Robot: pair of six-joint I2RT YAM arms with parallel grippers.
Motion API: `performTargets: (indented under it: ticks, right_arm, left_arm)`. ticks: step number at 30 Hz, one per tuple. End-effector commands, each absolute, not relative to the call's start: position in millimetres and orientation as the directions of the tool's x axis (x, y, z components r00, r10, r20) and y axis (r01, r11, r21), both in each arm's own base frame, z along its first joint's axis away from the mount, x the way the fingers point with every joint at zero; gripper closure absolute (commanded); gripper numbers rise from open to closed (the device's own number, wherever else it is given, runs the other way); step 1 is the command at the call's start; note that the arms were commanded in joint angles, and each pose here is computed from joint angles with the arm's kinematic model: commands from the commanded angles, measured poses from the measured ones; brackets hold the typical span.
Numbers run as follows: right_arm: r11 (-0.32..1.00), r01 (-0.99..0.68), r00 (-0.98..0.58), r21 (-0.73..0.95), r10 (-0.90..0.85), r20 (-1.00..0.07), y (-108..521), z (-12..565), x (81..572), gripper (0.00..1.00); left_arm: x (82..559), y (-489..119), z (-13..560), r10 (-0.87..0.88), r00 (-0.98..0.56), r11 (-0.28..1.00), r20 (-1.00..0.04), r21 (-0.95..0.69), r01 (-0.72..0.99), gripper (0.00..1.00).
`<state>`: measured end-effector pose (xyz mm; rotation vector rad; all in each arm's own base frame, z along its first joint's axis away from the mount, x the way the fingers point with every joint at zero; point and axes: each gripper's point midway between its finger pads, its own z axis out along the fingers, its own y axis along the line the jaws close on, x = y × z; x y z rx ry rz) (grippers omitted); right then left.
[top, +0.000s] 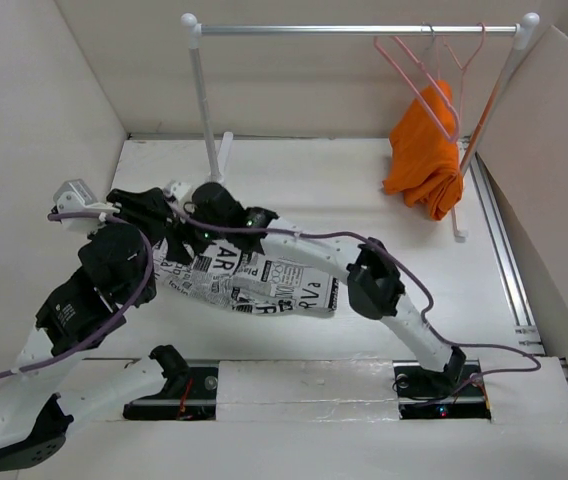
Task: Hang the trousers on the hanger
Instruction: Fold the trousers at the center of the board.
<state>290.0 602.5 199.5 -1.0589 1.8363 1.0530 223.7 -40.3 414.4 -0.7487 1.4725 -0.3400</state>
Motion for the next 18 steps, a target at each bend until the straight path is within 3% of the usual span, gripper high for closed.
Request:
performTargets:
  ticks: [1,3,4,6,9,10,11,12,14,18]
  right_arm:
    - [0.202,-0.931,-0.337,0.303,-0.165,-0.927,590.0,258.7,272.4,0.26]
    - [0.255,-0.902,-0.398,0.349,-0.179,-0.900,542.8,236.9,262.1,0.26]
    - [0.287,-0.887,-0.409,0.361,-0.127,-0.904,507.9,237.6,272.3,0.31]
    - [0.313,-0.876,-0.426,0.368,-0.143,-0.893,477.8,226.7,261.5,0.35]
    - [0.411,-0.847,-0.442,0.338,-0.190,-0.877,419.2,202.6,250.9,0.64]
    - [0.462,-0.822,-0.470,0.332,-0.222,-0.854,400.5,187.7,250.6,0.84]
    - [0.491,-0.808,-0.479,0.325,-0.227,-0.848,386.9,181.7,253.3,0.91]
    - [0.515,-0.797,-0.492,0.316,-0.249,-0.835,370.0,175.0,248.9,0.95]
    - [0.579,-0.757,-0.534,0.302,-0.284,-0.796,338.9,137.9,249.1,1.00]
    - [0.642,-0.713,-0.589,0.281,-0.332,-0.737,304.3,88.6,255.2,1.00]
  left_arm:
    - [224.2,-28.2,406.3,-0.611,0.147,0.722,-0.778,-0.623,-0.300,0.58]
    - [231.6,-42.9,388.0,-0.602,0.099,0.744,-0.793,-0.601,-0.292,0.47]
    - [241.4,-59.4,370.7,-0.594,0.059,0.761,-0.802,-0.584,-0.283,0.43]
    - [251.6,-79.4,340.5,-0.551,-0.021,0.804,-0.835,-0.523,-0.281,0.41]
    - [274.4,-124.1,275.0,-0.468,-0.193,0.872,-0.863,-0.415,-0.259,0.40]
    - [288.7,-125.8,261.6,-0.461,-0.215,0.875,-0.861,-0.401,-0.270,0.40]
    - [297.2,-126.3,239.5,-0.444,-0.268,0.884,-0.855,-0.370,-0.285,0.40]
    - [307.0,-138.9,208.3,-0.434,-0.378,0.896,-0.818,-0.350,-0.272,0.40]
    - [332.2,-111.4,174.7,-0.469,-0.417,0.875,-0.779,-0.348,-0.336,0.41]
    - [345.5,-61.2,95.4,-0.586,-0.526,0.803,-0.617,-0.355,-0.478,0.43]
